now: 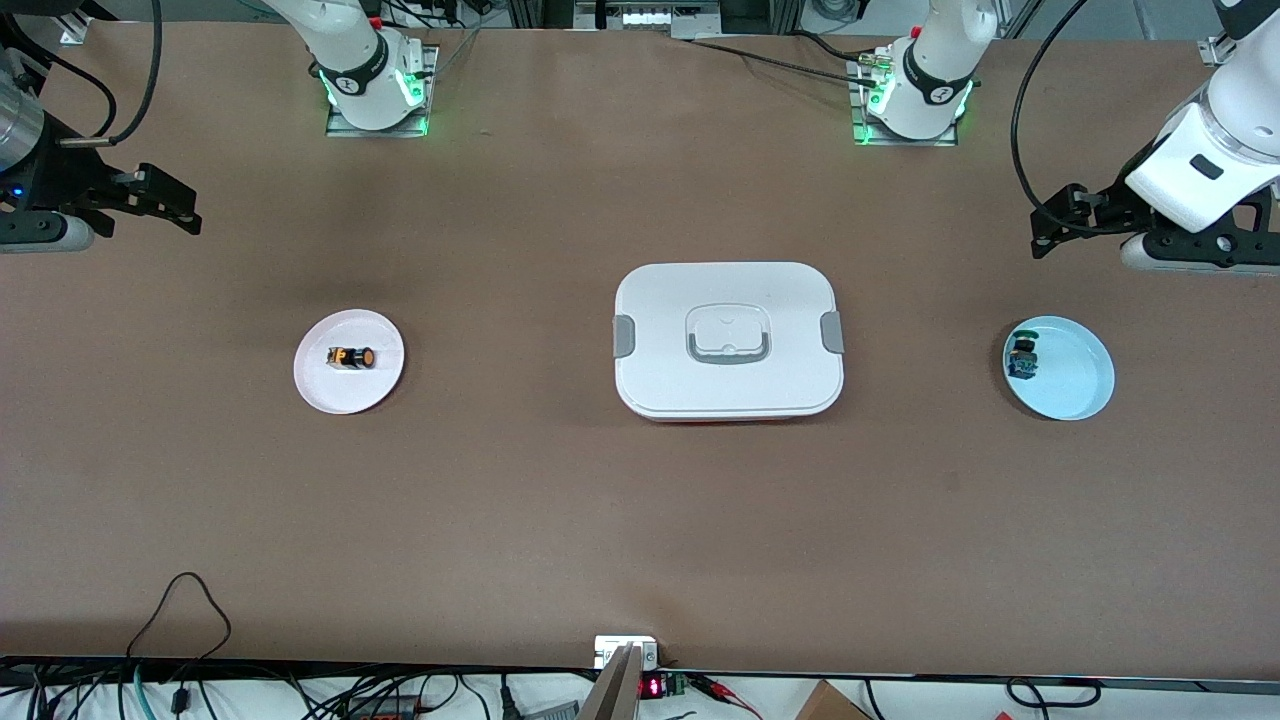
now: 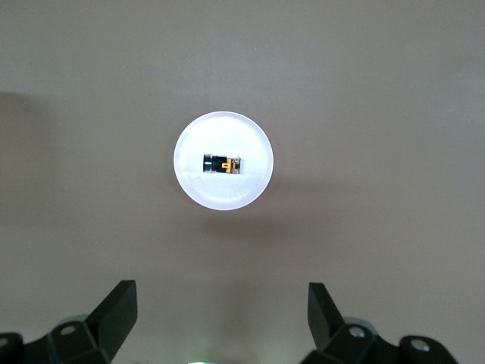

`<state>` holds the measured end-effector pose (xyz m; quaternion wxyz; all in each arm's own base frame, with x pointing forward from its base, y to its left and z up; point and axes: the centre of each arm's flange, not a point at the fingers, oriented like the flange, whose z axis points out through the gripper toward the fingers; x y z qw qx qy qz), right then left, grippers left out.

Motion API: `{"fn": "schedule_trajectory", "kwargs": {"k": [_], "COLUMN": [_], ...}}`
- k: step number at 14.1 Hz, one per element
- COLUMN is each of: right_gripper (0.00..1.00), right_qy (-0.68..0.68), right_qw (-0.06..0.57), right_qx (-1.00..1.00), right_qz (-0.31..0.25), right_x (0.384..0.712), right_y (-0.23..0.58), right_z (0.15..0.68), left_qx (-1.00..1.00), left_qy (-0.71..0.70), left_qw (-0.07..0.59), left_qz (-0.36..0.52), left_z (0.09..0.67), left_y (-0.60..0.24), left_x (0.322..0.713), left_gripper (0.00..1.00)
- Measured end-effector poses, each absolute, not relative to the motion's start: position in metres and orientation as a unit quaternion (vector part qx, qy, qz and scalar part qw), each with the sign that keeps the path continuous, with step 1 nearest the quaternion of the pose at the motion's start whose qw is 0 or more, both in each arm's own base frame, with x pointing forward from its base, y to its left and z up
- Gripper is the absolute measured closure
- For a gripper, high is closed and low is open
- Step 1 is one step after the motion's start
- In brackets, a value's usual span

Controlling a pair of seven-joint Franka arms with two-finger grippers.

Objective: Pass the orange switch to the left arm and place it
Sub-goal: 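Move the right gripper toward the white plate with the orange switch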

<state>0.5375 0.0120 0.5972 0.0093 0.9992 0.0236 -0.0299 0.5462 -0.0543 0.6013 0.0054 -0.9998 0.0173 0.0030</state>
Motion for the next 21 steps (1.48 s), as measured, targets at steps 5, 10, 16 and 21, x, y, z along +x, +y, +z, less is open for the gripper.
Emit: {"fn": "schedule_trajectory", "kwargs": {"k": [5,10,16,21], "right_gripper": [0.0,0.0,0.0,0.0], "right_qy": [0.023,0.02,0.014,0.016], "right_qw": [0.009,0.009,0.01,0.012], "right_qx": [0.999,0.999,0.997,0.997], "right_qz": [-0.033,-0.047,-0.081,-0.069], "right_x": [0.537,0.543,0.561,0.581], "right_y": [0.012,0.008,0.001,0.003], "right_z": [0.597,0.582,0.543,0.517], "left_qx": [-1.0,-1.0,-1.0,-1.0], "left_qy": [0.017,0.017,0.017,0.017], "left_qw": [0.005,0.005,0.005,0.005], "left_qz": [0.003,0.003,0.003,0.003], "left_z": [0.601,0.601,0.601,0.601], "left_y": [-0.054,-0.054,-0.054,-0.054], "left_x": [0.546,0.546,0.546,0.546], "left_gripper": [0.0,0.0,0.0,0.0]}}
